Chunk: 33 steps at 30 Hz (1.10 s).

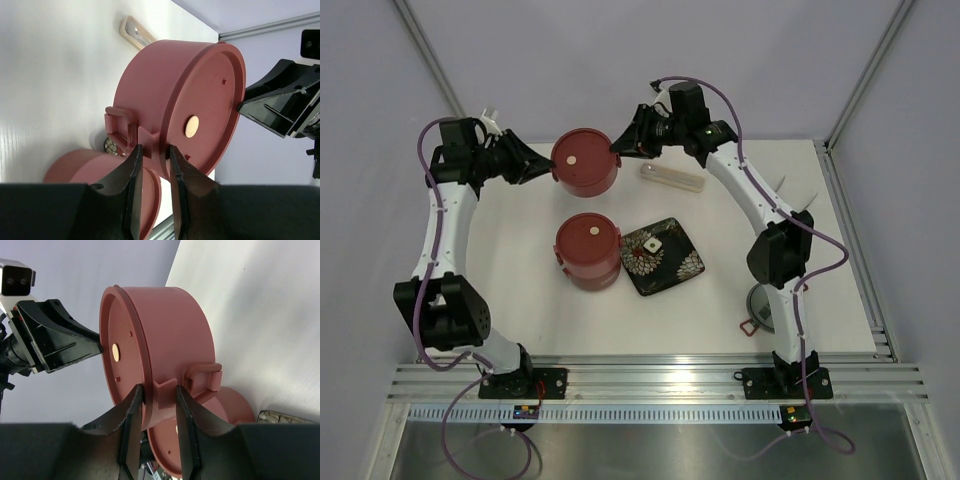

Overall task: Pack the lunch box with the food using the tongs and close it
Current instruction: Place the packing box into the packing box.

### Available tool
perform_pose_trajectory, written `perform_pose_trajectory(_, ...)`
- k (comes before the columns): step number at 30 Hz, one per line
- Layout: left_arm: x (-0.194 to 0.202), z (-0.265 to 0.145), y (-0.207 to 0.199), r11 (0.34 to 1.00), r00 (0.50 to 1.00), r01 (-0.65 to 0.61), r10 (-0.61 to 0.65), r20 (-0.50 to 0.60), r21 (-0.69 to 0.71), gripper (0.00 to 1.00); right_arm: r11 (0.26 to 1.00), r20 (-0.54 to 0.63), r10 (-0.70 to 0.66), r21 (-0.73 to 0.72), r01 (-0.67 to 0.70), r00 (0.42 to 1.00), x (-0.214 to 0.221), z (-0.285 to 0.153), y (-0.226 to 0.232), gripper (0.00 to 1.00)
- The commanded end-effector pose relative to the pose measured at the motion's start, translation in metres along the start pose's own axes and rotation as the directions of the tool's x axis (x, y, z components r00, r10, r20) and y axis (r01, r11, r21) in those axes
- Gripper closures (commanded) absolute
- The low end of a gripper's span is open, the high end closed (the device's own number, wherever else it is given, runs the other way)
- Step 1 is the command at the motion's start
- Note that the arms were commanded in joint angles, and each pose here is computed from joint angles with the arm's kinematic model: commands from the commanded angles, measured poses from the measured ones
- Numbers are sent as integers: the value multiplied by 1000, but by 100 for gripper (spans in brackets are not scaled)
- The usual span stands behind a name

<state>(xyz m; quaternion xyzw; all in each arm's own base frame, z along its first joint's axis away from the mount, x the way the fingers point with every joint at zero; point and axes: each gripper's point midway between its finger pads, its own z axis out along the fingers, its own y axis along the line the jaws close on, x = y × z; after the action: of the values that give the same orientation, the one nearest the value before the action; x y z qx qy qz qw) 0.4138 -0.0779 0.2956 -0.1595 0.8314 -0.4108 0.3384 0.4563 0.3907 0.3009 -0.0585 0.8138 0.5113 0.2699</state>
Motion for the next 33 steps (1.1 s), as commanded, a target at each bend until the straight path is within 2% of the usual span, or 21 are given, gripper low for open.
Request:
perform_pose_trajectory(1, 17, -29, -52, 987, 998, -68, 69, -1, 144, 100, 992, -39, -73, -110, 68, 997, 19, -29, 58, 100)
perform_pose_trajectory(16, 67, -49, -35, 992, 1000, -27, 27, -4, 124, 100, 998, -142, -53, -50, 47, 988, 74, -37, 50, 100)
perform_pose_trajectory(33, 65, -52, -30, 996, 999, -41, 40, 22, 78, 100, 999, -201, 15, 31, -9, 980, 102, -45, 25, 100)
